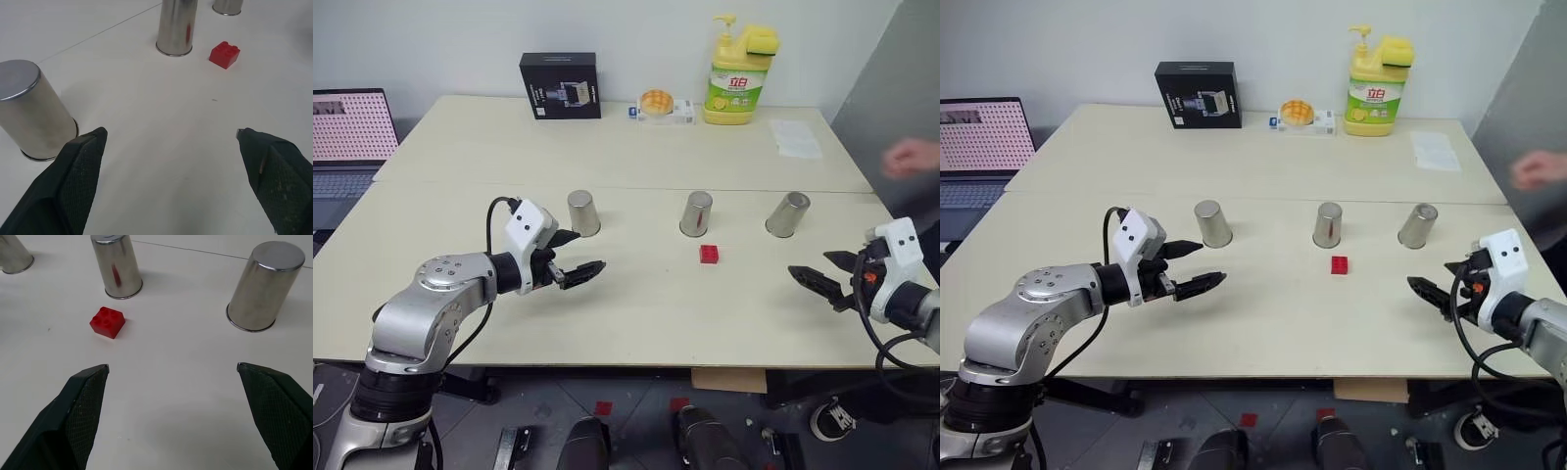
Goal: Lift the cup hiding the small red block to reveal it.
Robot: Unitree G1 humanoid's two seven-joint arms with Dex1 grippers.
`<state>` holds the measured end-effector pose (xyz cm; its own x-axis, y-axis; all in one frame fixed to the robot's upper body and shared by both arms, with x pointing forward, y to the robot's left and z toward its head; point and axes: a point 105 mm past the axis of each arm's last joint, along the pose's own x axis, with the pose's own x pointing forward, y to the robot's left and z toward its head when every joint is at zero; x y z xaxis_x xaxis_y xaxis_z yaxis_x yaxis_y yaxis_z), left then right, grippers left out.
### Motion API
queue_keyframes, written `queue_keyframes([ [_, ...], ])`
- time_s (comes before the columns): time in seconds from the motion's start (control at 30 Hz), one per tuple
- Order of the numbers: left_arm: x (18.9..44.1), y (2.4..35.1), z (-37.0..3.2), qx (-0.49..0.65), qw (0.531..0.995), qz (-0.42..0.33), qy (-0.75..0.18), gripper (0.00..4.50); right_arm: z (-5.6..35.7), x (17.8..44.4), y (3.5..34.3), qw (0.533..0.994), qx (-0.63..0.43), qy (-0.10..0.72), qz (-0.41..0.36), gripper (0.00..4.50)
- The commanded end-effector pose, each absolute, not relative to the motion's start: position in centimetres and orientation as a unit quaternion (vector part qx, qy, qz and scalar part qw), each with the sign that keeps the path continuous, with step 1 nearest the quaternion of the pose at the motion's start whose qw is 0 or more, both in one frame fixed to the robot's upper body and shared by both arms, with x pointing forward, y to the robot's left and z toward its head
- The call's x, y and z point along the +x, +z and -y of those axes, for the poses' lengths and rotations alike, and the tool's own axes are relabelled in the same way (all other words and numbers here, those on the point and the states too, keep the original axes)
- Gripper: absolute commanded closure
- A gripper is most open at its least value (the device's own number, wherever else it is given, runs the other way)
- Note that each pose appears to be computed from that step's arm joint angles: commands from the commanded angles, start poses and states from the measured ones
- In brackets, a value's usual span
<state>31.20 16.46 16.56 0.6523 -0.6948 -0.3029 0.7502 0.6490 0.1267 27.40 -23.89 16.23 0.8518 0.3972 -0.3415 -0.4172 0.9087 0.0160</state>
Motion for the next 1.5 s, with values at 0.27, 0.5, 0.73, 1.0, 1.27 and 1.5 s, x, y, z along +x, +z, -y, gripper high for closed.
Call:
queue_keyframes([
  [0.27,31.1,18.0,-16.3,0.144,0.897,-0.090,-0.409,0.00,23.2,26.9,16.9,0.961,-0.041,0.222,-0.158,0.05],
  [0.5,31.3,18.3,-16.6,0.148,0.897,-0.088,-0.406,0.00,23.2,26.5,16.4,0.962,-0.038,0.215,-0.163,0.05],
  [0.73,31.9,19.8,-16.5,0.117,0.903,-0.074,-0.406,0.00,23.6,26.6,16.6,0.964,-0.039,0.208,-0.158,0.05],
  [1.0,31.6,19.0,-16.3,0.124,0.898,-0.090,-0.413,0.00,23.3,26.5,16.6,0.964,-0.037,0.209,-0.157,0.05],
  [1.27,31.4,19.0,-16.9,0.138,0.896,-0.096,-0.410,0.00,23.2,26.4,16.0,0.963,-0.034,0.210,-0.166,0.05],
  [1.5,31.5,19.2,-17.0,0.138,0.897,-0.096,-0.410,0.00,23.2,26.6,16.2,0.964,-0.036,0.208,-0.162,0.05],
])
